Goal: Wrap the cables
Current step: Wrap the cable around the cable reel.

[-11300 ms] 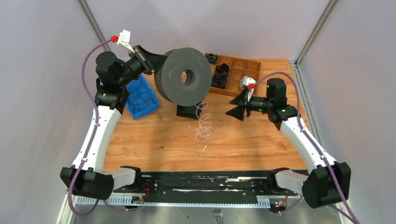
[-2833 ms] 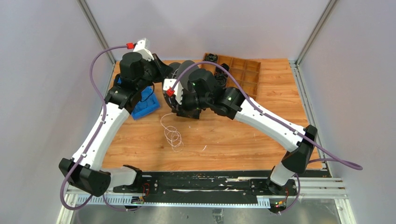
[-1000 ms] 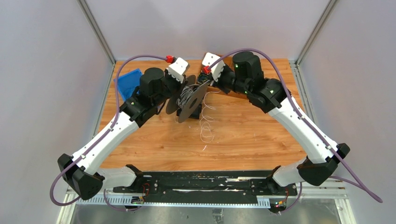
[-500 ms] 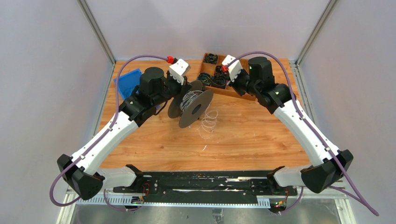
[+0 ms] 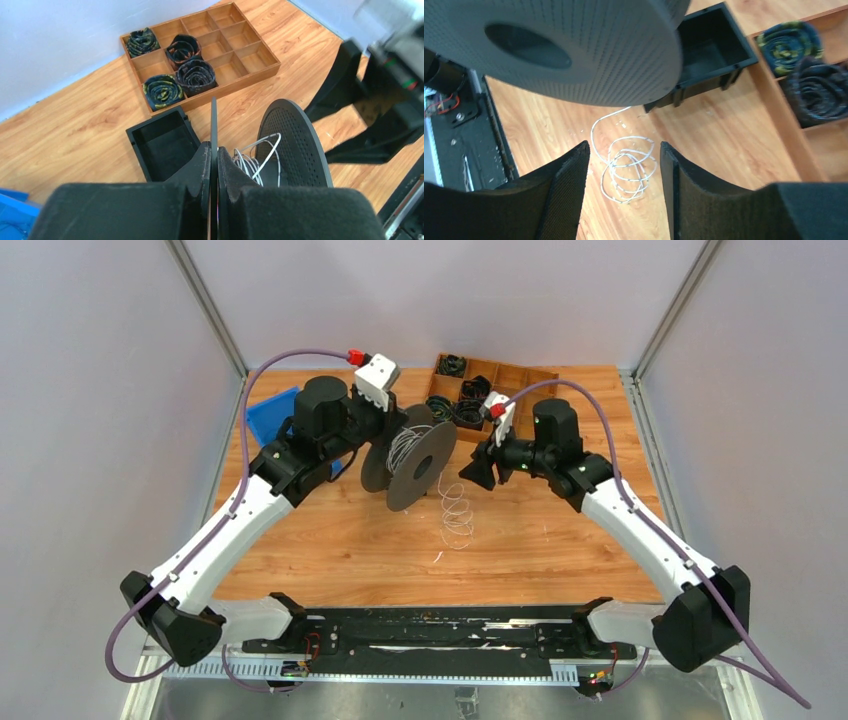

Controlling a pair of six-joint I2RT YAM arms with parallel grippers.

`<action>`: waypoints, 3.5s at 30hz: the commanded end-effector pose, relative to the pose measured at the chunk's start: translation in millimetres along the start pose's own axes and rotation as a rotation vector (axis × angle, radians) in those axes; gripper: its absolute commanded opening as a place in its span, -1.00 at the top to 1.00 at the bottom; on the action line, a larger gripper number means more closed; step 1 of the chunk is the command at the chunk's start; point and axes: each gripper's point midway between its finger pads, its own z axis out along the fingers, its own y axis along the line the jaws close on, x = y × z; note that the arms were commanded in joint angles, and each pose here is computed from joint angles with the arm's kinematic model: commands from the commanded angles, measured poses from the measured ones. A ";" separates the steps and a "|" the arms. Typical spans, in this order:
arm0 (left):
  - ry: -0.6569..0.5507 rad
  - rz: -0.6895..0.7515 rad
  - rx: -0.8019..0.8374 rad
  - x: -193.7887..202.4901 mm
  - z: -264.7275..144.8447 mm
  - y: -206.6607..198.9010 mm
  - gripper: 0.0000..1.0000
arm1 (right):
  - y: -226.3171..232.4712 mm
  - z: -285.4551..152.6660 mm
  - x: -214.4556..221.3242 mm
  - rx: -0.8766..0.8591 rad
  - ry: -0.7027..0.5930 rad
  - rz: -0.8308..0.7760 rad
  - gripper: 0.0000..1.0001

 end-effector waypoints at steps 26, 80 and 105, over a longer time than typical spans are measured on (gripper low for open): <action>-0.099 -0.235 0.049 -47.6 -6.5 -3.3 0.99 | 40.9 43.2 74.2 -0.241 -0.095 0.008 -0.08; -0.146 -0.419 0.104 -59.4 -3.6 6.4 0.99 | 69.2 59.9 89.0 -0.333 -0.172 0.036 -0.33; -0.152 -0.646 0.050 -49.4 -4.4 42.4 0.99 | 79.8 71.8 108.5 -0.308 -0.136 -0.220 0.83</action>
